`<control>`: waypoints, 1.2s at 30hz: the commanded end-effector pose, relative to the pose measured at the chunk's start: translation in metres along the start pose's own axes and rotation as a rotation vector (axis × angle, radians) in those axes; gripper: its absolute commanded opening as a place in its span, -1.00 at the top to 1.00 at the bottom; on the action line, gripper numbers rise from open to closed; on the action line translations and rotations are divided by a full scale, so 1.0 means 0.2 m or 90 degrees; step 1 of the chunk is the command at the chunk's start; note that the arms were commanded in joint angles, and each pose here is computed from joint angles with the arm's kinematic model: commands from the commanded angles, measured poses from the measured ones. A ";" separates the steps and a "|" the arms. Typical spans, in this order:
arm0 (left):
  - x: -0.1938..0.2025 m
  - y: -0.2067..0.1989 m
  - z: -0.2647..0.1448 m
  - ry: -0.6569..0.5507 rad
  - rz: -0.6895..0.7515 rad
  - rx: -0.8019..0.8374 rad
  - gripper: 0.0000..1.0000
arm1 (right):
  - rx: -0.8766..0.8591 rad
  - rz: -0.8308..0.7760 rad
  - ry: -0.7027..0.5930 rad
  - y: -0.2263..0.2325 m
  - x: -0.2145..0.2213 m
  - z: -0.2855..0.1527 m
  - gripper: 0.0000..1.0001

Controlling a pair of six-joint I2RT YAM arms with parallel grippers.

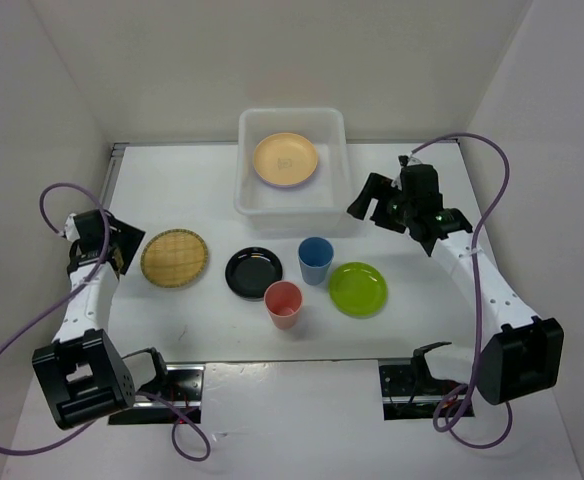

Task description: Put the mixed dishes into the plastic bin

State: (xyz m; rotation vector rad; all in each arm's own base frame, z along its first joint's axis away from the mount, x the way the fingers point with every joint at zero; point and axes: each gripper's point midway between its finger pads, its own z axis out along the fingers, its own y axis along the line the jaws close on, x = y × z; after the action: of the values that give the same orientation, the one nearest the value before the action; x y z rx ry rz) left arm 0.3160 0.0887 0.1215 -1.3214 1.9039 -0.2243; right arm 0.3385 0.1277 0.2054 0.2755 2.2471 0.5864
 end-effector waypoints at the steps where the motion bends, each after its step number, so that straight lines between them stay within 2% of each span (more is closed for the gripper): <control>1: -0.08 0.05 -0.05 -0.007 0.067 -0.019 -0.50 | -0.047 -0.039 -0.040 0.10 -0.14 -0.03 -0.78; 3: -0.11 0.12 -0.05 -0.016 0.062 -0.050 -0.45 | -0.055 -0.040 -0.035 0.12 -0.14 -0.01 -0.78; 11: 0.02 0.30 0.09 0.088 0.091 -0.119 -0.42 | -0.090 -0.056 -0.017 0.17 -0.15 0.02 -0.78; 19: 0.09 0.30 0.16 0.143 0.108 -0.101 -0.42 | -0.125 -0.064 0.000 0.22 -0.13 0.03 -0.78; 23: 0.09 0.27 0.17 0.146 0.122 -0.077 -0.42 | -0.125 -0.064 0.000 0.22 -0.13 0.03 -0.78; 29: 0.18 0.30 0.23 0.202 0.125 -0.072 -0.42 | -0.121 -0.060 -0.003 0.20 -0.15 0.03 -0.78; 36: 0.21 0.27 0.25 0.221 0.125 -0.042 -0.33 | -0.128 -0.058 0.001 0.20 -0.15 0.03 -0.78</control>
State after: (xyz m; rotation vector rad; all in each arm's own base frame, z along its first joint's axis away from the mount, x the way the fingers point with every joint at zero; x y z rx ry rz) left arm 0.2896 0.0888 0.0268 -1.2603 2.3665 -0.2483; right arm 0.3482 0.1517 0.2109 0.1189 2.2684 0.7354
